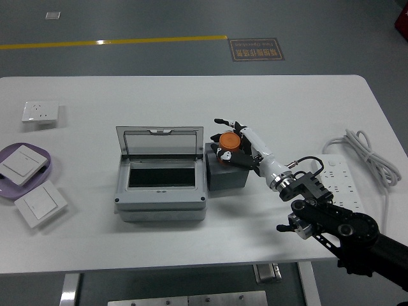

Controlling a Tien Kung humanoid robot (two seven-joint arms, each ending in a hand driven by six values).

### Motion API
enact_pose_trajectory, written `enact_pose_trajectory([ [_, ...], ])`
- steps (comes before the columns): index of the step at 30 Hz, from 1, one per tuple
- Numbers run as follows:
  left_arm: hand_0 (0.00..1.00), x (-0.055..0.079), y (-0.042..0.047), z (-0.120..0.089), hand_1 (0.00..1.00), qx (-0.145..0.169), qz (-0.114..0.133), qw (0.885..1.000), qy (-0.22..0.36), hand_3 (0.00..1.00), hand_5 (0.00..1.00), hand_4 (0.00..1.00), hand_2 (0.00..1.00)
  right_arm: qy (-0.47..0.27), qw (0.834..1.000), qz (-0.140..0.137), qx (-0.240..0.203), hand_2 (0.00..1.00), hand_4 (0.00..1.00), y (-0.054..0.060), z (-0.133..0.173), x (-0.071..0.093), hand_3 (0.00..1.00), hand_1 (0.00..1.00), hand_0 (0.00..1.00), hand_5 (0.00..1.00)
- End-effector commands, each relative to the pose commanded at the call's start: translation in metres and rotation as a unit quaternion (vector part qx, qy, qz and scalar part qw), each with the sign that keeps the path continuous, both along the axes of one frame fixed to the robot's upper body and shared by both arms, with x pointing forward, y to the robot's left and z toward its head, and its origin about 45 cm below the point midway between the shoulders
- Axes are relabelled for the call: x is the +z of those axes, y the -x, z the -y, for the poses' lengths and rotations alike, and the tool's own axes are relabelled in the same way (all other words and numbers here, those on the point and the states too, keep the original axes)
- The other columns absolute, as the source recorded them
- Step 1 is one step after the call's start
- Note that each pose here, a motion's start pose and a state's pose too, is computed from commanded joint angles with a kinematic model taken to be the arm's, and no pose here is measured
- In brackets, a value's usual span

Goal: Pick up the cylinder from the cube,place it in the box,flap close box

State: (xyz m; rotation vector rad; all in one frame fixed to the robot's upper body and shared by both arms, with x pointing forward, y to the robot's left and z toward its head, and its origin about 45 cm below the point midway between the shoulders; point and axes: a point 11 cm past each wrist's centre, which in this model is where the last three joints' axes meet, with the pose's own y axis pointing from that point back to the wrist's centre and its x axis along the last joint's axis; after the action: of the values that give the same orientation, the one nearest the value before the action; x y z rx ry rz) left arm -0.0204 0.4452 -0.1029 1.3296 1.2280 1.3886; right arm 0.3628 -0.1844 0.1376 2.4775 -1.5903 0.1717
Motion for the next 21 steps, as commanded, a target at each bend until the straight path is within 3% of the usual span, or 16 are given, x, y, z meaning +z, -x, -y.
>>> enact_pose_trajectory([
  [17, 0.697, 0.0004, -0.0021, -0.0013, 0.703, 0.0, 0.005, 1.0, -0.003, 0.733, 0.201, 0.705, 0.7, -0.005, 1.0, -0.007, -0.004, 0.635, 0.578, 0.0003, -0.0009, 0.0003, 0.842, 0.716, 0.727, 0.002],
  [18, 0.697, 0.0004, -0.0022, -0.0014, 0.703, 0.0, 0.006, 1.0, -0.003, 0.731, 0.196, 0.705, 0.698, -0.005, 1.0, -0.007, -0.004, 0.586, 0.379, 0.0003, -0.0013, 0.0005, 0.673, 0.677, 0.706, 0.002],
  [21, 0.697, 0.0004, -0.0024, -0.0016, 0.703, 0.0, 0.007, 1.0, -0.004, 0.731, 0.196, 0.705, 0.698, -0.002, 1.0, -0.007, -0.003, 0.586, 0.379, 0.0005, -0.0025, 0.0014, 0.673, 0.677, 0.706, 0.002],
])
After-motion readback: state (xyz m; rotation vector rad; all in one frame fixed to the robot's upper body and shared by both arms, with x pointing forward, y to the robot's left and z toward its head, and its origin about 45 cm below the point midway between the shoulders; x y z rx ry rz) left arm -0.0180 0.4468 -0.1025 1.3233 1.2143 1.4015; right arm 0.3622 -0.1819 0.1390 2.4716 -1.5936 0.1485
